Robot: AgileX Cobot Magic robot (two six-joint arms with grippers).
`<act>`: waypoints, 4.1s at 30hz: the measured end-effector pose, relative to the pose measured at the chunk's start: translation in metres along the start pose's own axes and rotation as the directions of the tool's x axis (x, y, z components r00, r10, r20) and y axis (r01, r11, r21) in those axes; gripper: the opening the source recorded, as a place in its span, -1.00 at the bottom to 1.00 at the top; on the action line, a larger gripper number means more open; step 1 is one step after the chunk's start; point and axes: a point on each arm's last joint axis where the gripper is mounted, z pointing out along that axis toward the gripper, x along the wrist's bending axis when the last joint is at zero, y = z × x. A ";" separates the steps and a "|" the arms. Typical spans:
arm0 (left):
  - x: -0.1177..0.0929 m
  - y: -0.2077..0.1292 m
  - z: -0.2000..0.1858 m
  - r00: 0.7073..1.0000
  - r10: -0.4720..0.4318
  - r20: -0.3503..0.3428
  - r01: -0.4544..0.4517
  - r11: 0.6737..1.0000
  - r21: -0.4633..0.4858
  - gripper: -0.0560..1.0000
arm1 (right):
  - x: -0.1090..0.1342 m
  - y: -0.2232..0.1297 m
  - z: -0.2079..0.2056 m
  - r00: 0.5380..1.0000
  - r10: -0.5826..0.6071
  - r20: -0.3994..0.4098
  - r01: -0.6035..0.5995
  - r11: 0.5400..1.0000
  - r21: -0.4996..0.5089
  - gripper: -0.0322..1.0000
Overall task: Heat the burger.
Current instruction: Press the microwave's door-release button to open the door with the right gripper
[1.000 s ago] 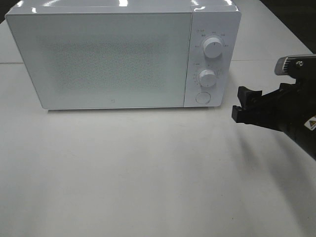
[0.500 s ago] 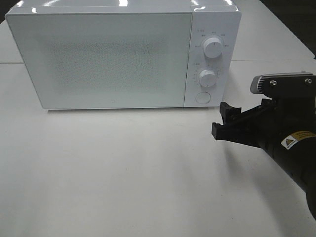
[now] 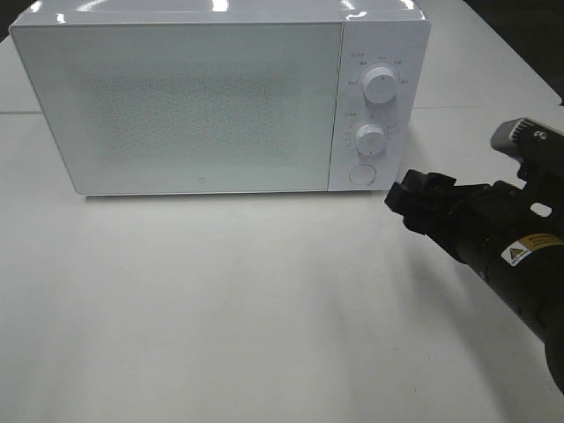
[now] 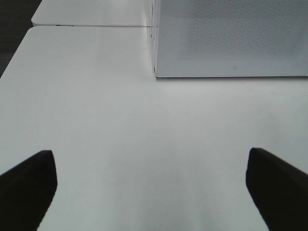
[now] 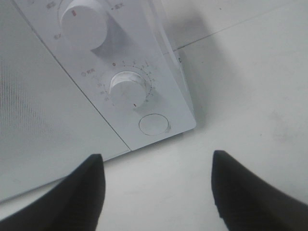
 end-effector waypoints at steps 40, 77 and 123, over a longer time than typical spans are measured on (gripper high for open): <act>0.000 0.000 0.000 1.000 0.000 0.000 0.000 1.000 0.000 0.98 | 0.004 -0.034 0.037 0.518 0.850 0.098 -0.851 0.523 -0.039 -0.91; 0.000 0.000 0.000 1.000 -0.001 0.000 0.001 1.000 0.000 0.98 | 0.019 -0.039 0.144 0.429 0.899 0.092 -0.896 0.436 -0.087 -0.91; 0.000 0.000 0.000 1.000 -0.001 0.000 0.001 1.000 0.000 0.98 | 0.026 -0.041 0.177 0.334 0.939 0.082 -0.918 0.344 -0.199 -0.91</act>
